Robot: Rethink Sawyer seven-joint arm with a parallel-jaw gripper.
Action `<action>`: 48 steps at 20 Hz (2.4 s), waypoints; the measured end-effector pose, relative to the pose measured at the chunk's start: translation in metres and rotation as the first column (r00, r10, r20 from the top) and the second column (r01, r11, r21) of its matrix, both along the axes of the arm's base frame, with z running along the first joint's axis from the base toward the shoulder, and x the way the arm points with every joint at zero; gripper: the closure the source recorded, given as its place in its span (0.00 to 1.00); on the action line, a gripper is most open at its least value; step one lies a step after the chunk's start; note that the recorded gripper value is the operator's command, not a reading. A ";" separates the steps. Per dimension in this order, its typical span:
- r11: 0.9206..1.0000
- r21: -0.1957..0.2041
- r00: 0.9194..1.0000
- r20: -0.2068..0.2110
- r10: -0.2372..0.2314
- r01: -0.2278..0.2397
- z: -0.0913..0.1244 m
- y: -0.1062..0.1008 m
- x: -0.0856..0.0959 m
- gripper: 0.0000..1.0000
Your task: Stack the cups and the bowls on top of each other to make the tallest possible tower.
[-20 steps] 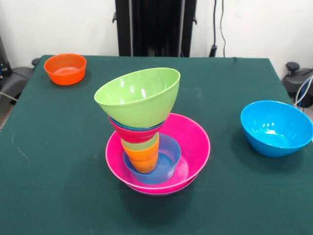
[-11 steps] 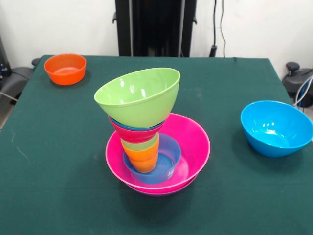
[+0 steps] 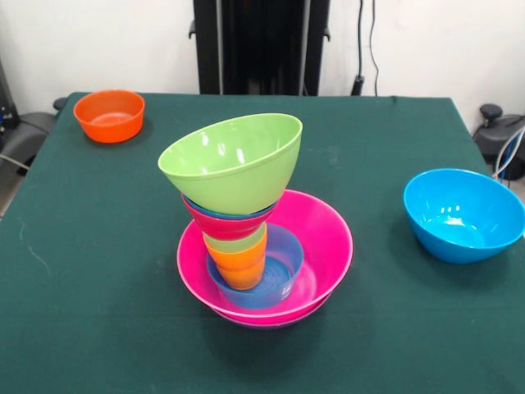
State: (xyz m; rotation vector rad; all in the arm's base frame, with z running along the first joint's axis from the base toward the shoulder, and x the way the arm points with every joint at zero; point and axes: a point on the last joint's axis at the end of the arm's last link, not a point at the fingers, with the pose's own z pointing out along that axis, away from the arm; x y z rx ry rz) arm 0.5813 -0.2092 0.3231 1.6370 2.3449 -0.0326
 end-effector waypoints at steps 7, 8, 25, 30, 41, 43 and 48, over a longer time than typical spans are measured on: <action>0.997 -0.007 0.997 -0.008 0.078 -0.078 -0.002 -0.016 0.002 0.00; 0.995 -0.011 0.995 -0.011 0.097 -0.097 -0.003 -0.020 0.002 0.00; 0.962 -0.013 0.957 -0.106 0.271 -0.274 -0.039 -0.088 -0.021 0.00; 0.946 0.011 0.937 -0.140 0.321 -0.323 -0.054 -0.103 -0.031 0.00; 0.914 0.076 0.902 -0.152 0.405 -0.398 -0.096 -0.112 -0.032 0.00; 0.908 0.090 0.895 -0.153 0.418 -0.409 -0.105 -0.110 -0.031 0.00; 0.892 0.122 0.880 -0.152 0.450 -0.435 -0.126 -0.105 -0.029 0.00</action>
